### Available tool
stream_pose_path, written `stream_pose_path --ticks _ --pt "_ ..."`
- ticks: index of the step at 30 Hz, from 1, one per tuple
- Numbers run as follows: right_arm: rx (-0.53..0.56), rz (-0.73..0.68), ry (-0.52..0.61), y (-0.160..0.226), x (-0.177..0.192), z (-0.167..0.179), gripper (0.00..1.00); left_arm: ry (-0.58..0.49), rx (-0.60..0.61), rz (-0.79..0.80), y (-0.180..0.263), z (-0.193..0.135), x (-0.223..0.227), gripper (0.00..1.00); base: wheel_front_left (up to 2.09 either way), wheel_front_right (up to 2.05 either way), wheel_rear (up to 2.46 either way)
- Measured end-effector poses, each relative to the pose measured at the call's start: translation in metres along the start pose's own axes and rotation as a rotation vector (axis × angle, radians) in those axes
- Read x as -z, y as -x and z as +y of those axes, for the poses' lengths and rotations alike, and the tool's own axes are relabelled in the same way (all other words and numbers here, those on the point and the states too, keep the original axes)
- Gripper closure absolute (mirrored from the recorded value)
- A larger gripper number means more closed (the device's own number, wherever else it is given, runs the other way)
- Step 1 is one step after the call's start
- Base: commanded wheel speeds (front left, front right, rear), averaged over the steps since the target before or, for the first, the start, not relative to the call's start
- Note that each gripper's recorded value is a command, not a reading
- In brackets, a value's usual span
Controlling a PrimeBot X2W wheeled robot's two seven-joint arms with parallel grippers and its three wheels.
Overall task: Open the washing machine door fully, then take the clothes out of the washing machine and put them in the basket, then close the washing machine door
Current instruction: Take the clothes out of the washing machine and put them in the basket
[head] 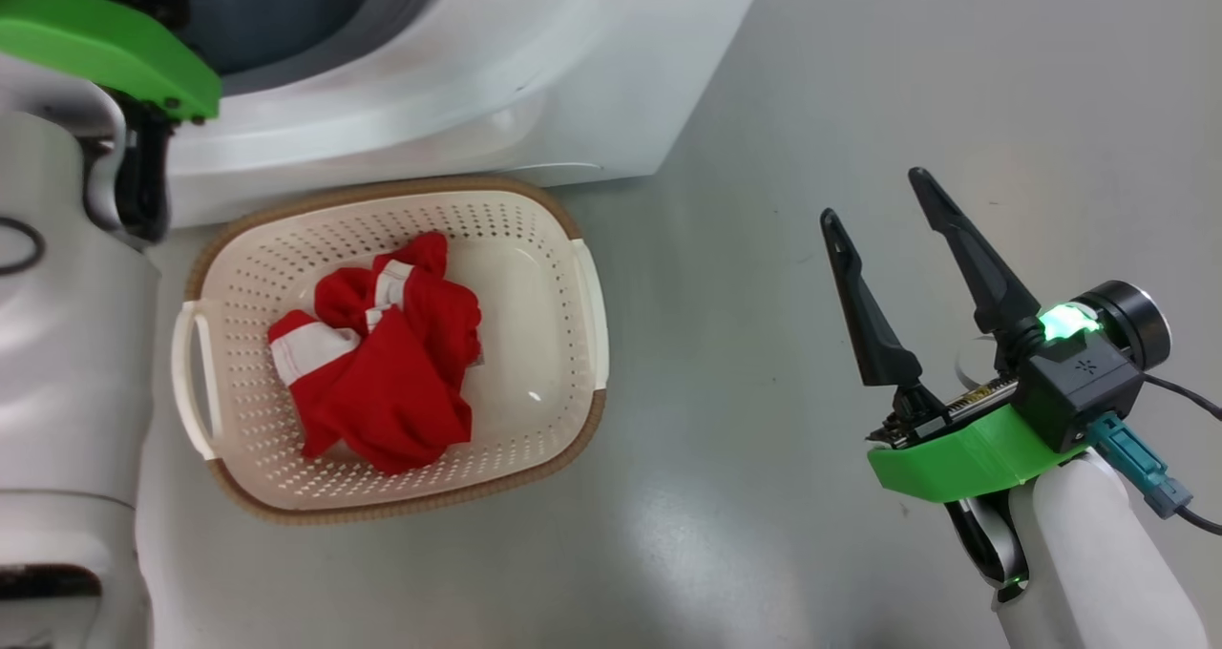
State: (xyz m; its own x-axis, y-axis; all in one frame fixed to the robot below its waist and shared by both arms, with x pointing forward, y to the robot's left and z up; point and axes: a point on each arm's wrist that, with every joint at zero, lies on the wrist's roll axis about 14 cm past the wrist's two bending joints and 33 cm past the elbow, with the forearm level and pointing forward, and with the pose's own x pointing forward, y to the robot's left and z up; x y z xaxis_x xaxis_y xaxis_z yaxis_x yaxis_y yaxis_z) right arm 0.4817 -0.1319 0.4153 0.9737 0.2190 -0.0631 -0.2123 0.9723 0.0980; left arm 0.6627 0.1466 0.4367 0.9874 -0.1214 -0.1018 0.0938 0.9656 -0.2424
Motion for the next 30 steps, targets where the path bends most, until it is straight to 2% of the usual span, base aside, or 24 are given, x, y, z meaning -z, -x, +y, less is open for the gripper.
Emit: stream_pose_path --ticks 9,18,30 --pt "0.028 0.032 -0.004 0.010 0.007 -0.008 0.00 0.048 -0.001 0.138 -0.023 -0.008 0.023 0.00 0.00 0.00 0.00" --pt "0.061 0.038 -0.010 0.017 0.005 -0.018 0.00 0.083 -0.007 0.337 -0.027 -0.013 0.059 0.00 0.00 0.00 0.00" --pt "0.110 0.055 -0.032 0.030 0.006 -0.031 0.00 -0.008 -0.047 0.411 -0.036 -0.002 0.078 0.00 0.00 0.00 0.00"
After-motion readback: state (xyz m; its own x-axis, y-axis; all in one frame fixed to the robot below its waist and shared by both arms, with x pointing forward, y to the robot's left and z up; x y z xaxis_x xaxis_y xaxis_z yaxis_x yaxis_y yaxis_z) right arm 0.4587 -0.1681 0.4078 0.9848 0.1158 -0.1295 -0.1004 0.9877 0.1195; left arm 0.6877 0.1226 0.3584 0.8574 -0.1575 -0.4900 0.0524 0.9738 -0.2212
